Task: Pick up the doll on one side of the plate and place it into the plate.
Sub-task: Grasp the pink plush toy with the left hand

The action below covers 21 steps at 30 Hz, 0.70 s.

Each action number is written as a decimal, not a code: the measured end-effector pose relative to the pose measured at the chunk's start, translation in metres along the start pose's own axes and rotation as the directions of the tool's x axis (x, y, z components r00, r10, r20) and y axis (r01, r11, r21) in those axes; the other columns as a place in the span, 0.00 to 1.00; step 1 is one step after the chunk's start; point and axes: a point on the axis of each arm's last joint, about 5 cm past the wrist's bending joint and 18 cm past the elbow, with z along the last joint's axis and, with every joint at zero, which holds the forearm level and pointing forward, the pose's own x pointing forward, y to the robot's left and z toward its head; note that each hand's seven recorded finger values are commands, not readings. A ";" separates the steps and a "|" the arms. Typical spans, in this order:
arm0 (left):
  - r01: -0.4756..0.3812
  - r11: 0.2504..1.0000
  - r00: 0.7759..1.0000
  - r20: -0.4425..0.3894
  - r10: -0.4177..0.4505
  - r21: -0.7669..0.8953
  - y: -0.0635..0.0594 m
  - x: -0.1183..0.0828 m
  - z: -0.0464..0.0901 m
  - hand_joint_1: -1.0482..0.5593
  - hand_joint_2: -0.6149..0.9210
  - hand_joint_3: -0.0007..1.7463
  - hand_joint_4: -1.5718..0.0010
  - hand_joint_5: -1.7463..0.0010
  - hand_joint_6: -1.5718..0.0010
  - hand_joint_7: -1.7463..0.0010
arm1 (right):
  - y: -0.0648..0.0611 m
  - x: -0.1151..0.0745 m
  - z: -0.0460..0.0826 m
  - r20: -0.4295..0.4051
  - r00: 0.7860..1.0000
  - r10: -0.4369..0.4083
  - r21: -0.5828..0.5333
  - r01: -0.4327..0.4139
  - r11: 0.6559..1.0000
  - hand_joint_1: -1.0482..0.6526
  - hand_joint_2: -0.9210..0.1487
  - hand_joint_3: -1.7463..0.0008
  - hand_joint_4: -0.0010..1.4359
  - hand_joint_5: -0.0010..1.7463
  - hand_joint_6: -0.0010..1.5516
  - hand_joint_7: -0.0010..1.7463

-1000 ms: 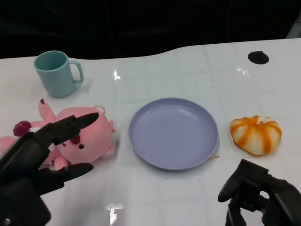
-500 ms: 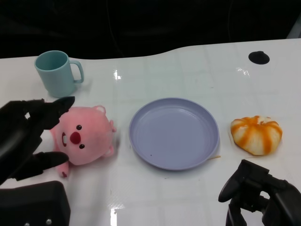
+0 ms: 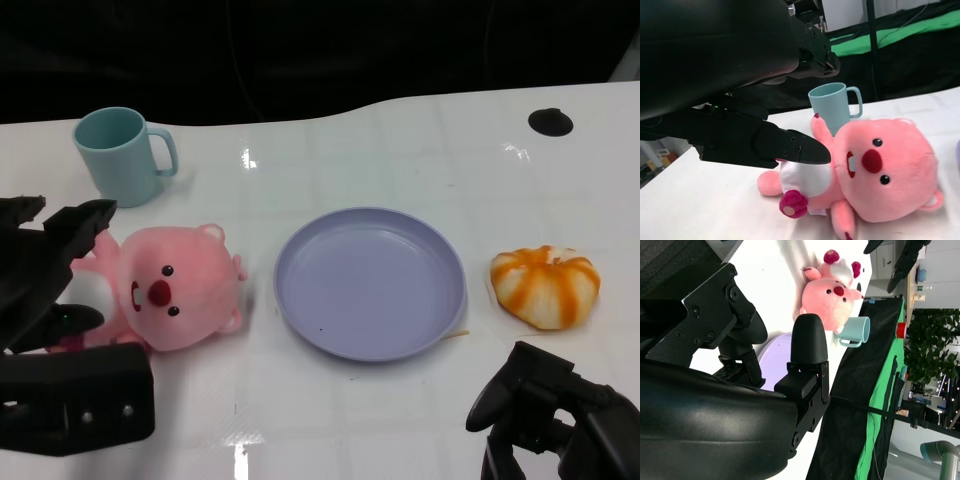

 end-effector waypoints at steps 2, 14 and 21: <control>0.027 1.000 1.000 -0.010 -0.027 0.007 -0.003 0.006 -0.001 0.21 0.99 0.00 0.98 0.85 0.90 1.00 | 0.000 0.000 0.001 0.002 1.000 0.000 0.000 0.000 1.000 0.67 0.42 0.23 0.49 1.00 0.37 0.89; 0.170 0.985 0.985 -0.035 -0.169 0.016 -0.019 0.033 -0.006 0.20 0.99 0.00 0.96 0.87 0.88 0.99 | 0.001 -0.001 0.003 0.003 1.000 -0.001 0.002 0.001 1.000 0.67 0.42 0.23 0.49 1.00 0.37 0.88; 0.231 0.972 0.972 -0.053 -0.230 0.028 -0.027 0.050 -0.006 0.21 1.00 0.00 0.95 0.90 0.88 1.00 | 0.001 -0.002 0.005 0.002 1.000 -0.001 0.002 0.001 1.000 0.67 0.42 0.23 0.50 1.00 0.38 0.89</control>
